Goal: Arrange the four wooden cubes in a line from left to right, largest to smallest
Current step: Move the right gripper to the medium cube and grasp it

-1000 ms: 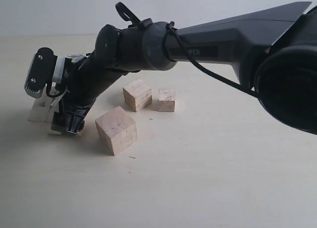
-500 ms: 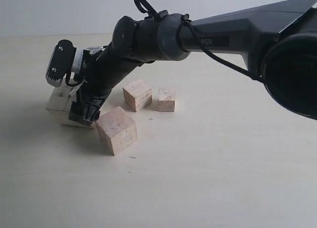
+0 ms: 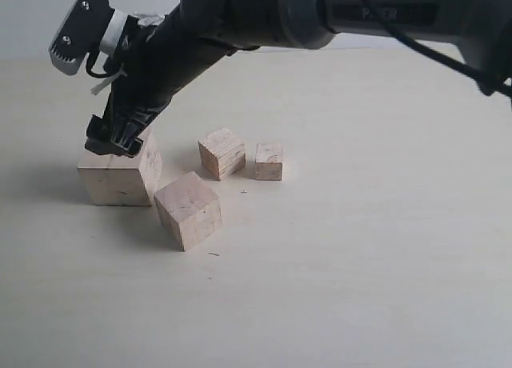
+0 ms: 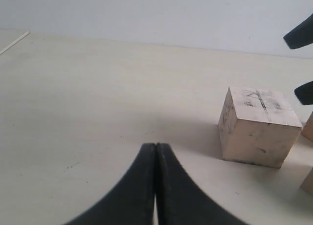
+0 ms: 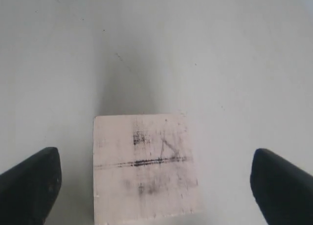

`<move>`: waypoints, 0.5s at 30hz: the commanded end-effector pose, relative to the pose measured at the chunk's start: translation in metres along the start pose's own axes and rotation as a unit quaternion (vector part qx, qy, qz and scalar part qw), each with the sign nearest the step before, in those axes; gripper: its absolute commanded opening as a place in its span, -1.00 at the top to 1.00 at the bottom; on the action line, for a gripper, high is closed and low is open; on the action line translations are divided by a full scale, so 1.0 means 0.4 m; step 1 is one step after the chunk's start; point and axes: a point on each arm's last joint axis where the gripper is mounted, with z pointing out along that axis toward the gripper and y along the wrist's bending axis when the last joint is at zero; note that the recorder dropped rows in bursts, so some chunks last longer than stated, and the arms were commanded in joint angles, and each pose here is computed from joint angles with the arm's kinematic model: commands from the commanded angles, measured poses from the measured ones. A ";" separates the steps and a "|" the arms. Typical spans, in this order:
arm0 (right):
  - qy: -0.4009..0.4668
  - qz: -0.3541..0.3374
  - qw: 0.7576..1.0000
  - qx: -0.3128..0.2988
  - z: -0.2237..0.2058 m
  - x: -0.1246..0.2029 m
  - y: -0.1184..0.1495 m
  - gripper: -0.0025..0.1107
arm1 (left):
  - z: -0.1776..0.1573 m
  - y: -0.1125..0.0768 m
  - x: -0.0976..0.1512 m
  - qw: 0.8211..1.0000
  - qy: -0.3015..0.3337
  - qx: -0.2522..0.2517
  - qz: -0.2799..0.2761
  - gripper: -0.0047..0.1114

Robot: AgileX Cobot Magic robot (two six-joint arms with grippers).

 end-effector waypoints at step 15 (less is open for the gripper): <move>0.229 0.228 0.945 -0.056 -0.090 0.063 0.049 -0.40 | -0.001 -0.001 -0.001 1.000 -0.004 0.003 -0.003 0.92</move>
